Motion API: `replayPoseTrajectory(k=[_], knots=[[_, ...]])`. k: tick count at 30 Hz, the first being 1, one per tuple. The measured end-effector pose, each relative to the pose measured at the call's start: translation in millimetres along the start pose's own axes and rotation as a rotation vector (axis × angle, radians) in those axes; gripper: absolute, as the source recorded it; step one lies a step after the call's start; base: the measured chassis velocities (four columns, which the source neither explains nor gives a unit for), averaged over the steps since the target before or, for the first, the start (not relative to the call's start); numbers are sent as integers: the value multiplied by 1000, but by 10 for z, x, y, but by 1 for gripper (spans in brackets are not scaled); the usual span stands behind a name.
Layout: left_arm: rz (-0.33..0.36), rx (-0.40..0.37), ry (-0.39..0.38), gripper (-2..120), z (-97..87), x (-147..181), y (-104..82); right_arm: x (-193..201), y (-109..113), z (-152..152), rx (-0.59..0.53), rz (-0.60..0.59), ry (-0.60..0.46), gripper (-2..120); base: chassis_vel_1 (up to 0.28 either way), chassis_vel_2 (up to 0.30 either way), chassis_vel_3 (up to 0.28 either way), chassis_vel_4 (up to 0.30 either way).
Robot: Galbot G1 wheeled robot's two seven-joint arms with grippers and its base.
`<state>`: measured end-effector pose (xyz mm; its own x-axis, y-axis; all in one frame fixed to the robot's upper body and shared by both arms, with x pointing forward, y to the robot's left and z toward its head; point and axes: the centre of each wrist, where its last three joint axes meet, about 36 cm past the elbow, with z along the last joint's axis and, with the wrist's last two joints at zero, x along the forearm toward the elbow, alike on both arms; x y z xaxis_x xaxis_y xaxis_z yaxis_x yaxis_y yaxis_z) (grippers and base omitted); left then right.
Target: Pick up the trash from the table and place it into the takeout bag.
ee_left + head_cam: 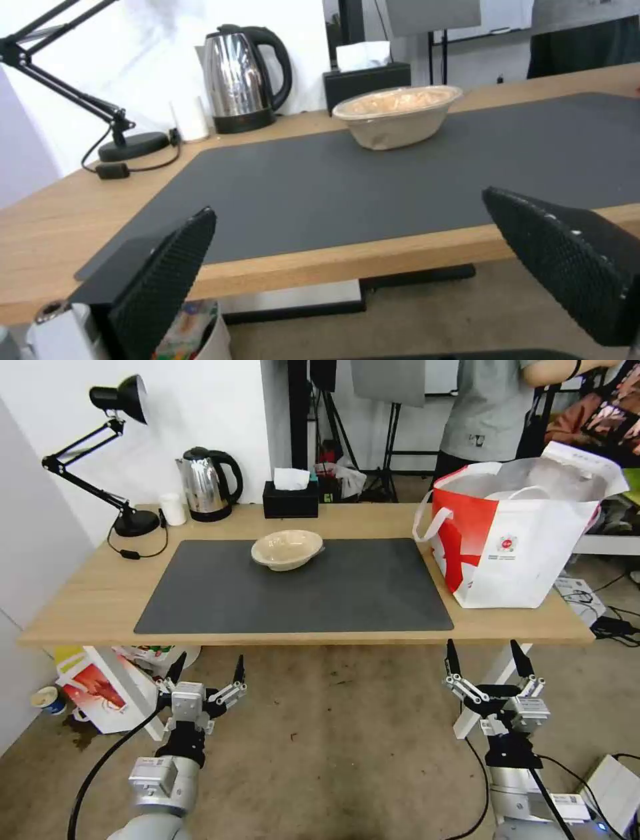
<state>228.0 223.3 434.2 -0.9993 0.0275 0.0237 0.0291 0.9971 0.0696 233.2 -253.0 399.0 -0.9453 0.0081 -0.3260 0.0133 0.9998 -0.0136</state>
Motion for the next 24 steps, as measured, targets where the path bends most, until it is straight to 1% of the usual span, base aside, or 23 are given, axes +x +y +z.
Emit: replayPoseTrajectory(k=[24], knots=[[0,0,0,100,0,0,0,15,2,6,-7,13,18,100,0,0,0,0]])
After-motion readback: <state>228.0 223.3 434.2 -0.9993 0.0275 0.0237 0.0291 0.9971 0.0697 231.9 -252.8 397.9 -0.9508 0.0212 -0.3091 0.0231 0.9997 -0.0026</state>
